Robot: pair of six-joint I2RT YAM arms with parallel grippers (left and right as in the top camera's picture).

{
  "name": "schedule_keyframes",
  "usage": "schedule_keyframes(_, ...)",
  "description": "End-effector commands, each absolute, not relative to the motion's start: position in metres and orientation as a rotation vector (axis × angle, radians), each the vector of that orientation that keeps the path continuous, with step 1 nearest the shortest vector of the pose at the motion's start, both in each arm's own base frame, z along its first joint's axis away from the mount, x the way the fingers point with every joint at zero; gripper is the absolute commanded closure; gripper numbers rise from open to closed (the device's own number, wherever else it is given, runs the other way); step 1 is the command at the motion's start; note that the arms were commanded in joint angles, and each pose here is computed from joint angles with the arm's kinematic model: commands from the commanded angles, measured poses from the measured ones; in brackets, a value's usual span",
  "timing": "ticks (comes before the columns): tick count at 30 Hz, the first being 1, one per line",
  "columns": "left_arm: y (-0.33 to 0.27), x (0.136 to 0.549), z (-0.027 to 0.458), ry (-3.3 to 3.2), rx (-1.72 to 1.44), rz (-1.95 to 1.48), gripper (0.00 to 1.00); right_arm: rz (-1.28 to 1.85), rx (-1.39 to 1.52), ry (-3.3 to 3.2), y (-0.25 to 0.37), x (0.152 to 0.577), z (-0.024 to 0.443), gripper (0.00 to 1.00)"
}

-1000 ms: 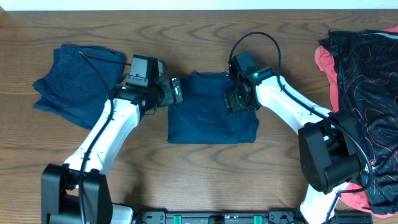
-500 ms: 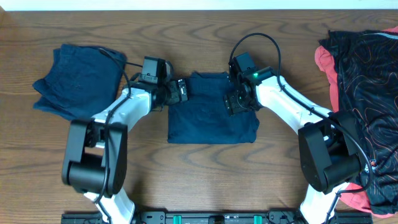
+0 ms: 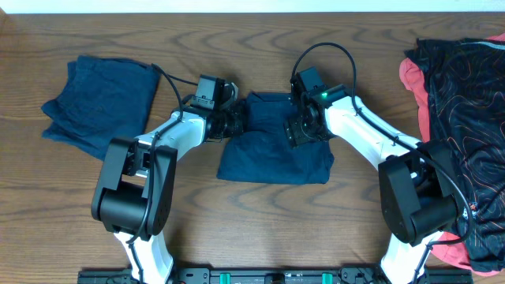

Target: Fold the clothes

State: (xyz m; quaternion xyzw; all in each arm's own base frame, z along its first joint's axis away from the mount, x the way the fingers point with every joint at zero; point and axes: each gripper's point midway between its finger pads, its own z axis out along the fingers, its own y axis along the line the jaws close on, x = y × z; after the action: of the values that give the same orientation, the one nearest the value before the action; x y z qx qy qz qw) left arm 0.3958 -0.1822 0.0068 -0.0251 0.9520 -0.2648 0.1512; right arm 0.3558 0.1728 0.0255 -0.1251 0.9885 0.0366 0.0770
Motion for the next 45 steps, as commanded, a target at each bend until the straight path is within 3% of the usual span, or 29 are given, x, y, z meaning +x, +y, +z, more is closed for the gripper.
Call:
schedule_keyframes(1,-0.171,0.4,0.016,2.709,-0.088,-0.743,0.94,0.095,-0.4,2.933,0.173,0.357,0.034,0.24)
schedule_keyframes(8,-0.116,0.424,0.083,2.53,-0.148,-0.463,0.94,0.098,-0.328,2.898,0.157,0.367,0.062,0.2)
schedule_keyframes(13,-0.052,0.44,0.162,2.287,-0.262,-0.27,0.94,0.122,-0.253,2.814,0.139,0.373,0.103,0.18)
schedule_keyframes(17,0.013,0.447,0.223,2.07,-0.398,-0.174,0.94,0.136,-0.226,2.764,0.133,0.373,0.126,0.17)
schedule_keyframes(21,0.086,0.447,0.25,1.909,-0.576,-0.088,0.94,0.142,-0.228,2.763,0.132,0.369,0.131,0.17)
schedule_keyframes(25,0.154,0.439,0.242,1.827,-0.784,-0.031,0.94,0.132,-0.23,2.795,0.129,0.362,0.128,0.16)
schedule_keyframes(29,0.201,0.426,0.191,1.877,-0.985,0.005,0.94,0.131,-0.231,2.8,0.129,0.36,0.128,0.16)
schedule_keyframes(34,0.229,0.407,0.136,1.98,-1.128,0.054,0.94,0.13,-0.231,2.805,0.129,0.359,0.128,0.16)
schedule_keyframes(40,0.251,0.39,0.114,1.999,-1.215,0.087,0.93,0.127,-0.231,2.812,0.128,0.358,0.127,0.16)
schedule_keyframes(41,0.254,0.387,0.113,1.998,-1.227,0.091,0.92,0.127,-0.231,2.812,0.128,0.358,0.127,0.16)
schedule_keyframes(42,0.257,0.385,0.112,1.996,-1.235,0.094,0.83,0.127,-0.231,2.812,0.128,0.358,0.127,0.16)
schedule_keyframes(43,0.258,0.384,0.113,1.993,-1.239,0.095,0.63,0.127,-0.231,2.813,0.128,0.358,0.127,0.16)
schedule_keyframes(44,0.259,0.384,0.113,1.991,-1.238,0.09,0.35,0.127,-0.231,2.813,0.128,0.358,0.127,0.16)
schedule_keyframes(45,0.258,0.384,0.116,1.991,-1.23,0.076,0.18,0.127,-0.231,2.812,0.128,0.358,0.127,0.16)
